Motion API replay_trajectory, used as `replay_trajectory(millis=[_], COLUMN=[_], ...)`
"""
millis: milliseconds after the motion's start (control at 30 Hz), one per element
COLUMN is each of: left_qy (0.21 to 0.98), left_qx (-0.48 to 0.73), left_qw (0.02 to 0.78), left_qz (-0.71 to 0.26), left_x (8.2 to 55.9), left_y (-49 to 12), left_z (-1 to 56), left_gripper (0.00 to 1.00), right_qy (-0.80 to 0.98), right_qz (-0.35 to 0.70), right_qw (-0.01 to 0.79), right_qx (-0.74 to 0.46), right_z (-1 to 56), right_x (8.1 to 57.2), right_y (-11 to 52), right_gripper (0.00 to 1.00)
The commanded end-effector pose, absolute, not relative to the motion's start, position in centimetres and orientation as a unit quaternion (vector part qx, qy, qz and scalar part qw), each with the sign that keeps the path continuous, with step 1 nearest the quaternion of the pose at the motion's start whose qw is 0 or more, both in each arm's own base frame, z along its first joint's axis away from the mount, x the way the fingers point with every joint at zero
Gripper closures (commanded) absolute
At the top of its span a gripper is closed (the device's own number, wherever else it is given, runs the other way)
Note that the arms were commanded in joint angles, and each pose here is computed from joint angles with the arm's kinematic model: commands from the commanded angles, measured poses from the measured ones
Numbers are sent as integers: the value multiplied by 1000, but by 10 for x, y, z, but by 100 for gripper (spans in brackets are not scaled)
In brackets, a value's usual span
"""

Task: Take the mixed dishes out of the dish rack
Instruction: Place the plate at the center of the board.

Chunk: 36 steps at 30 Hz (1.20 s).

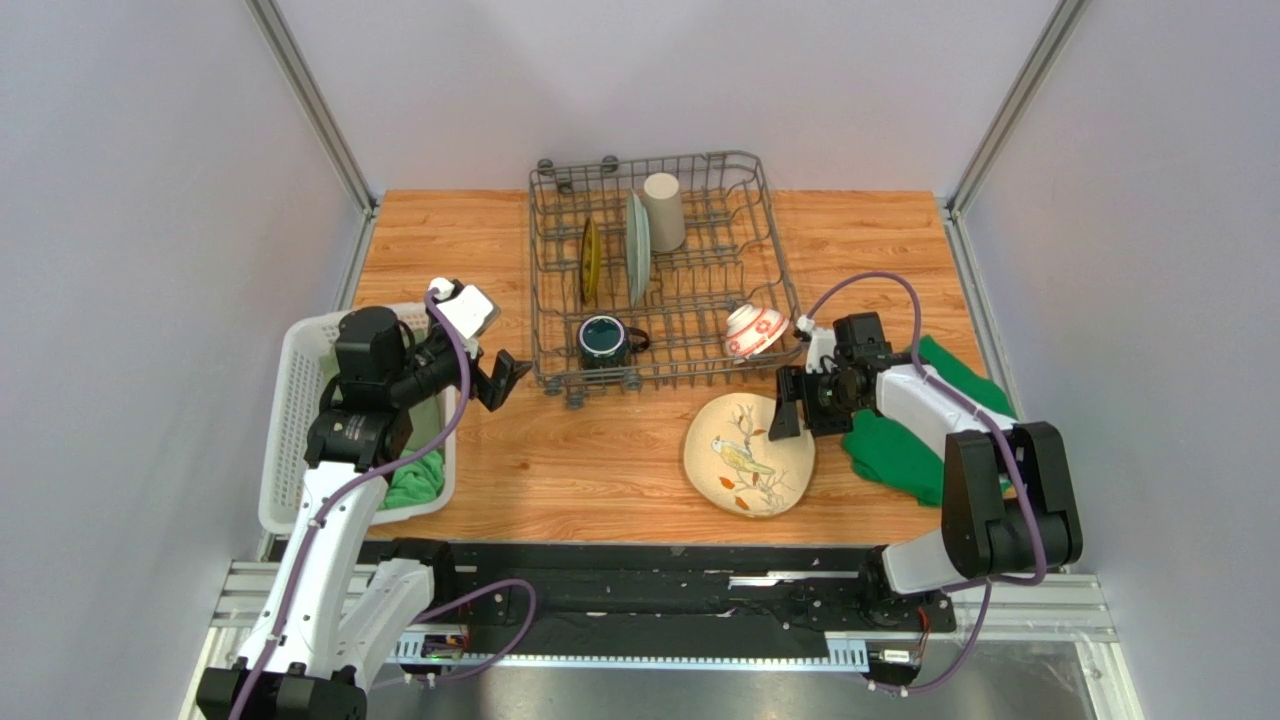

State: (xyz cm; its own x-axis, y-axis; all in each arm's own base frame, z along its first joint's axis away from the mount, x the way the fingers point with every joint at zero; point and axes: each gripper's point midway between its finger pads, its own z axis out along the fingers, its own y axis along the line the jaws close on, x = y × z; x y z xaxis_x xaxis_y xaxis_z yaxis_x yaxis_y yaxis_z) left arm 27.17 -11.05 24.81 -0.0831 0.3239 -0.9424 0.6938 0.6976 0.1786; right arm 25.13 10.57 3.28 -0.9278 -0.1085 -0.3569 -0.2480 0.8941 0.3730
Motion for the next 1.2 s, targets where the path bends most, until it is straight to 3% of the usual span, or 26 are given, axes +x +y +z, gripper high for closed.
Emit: replay_trajectory(millis=[0,233,533,1167], left_qy=[700,699,703,723], left_qx=[368,368,368,463], left_qw=[590,592,587,513], left_qz=[-160,-157,-162,-14], left_x=[272,272,282,324], left_y=[-114,-114,-116,-122], left_z=[255,257,259,172], left_gripper=[2,2,2,2], right_qy=[951,943,910,856], right_qz=[199,197,191,133], right_qw=[218,249,345,469], right_qx=[-91,-97,-130,-171], right_z=[54,73,142,256], right_x=[271,275,289,352], right_y=[107,107,107,110], right_gripper=[32,32,32,30])
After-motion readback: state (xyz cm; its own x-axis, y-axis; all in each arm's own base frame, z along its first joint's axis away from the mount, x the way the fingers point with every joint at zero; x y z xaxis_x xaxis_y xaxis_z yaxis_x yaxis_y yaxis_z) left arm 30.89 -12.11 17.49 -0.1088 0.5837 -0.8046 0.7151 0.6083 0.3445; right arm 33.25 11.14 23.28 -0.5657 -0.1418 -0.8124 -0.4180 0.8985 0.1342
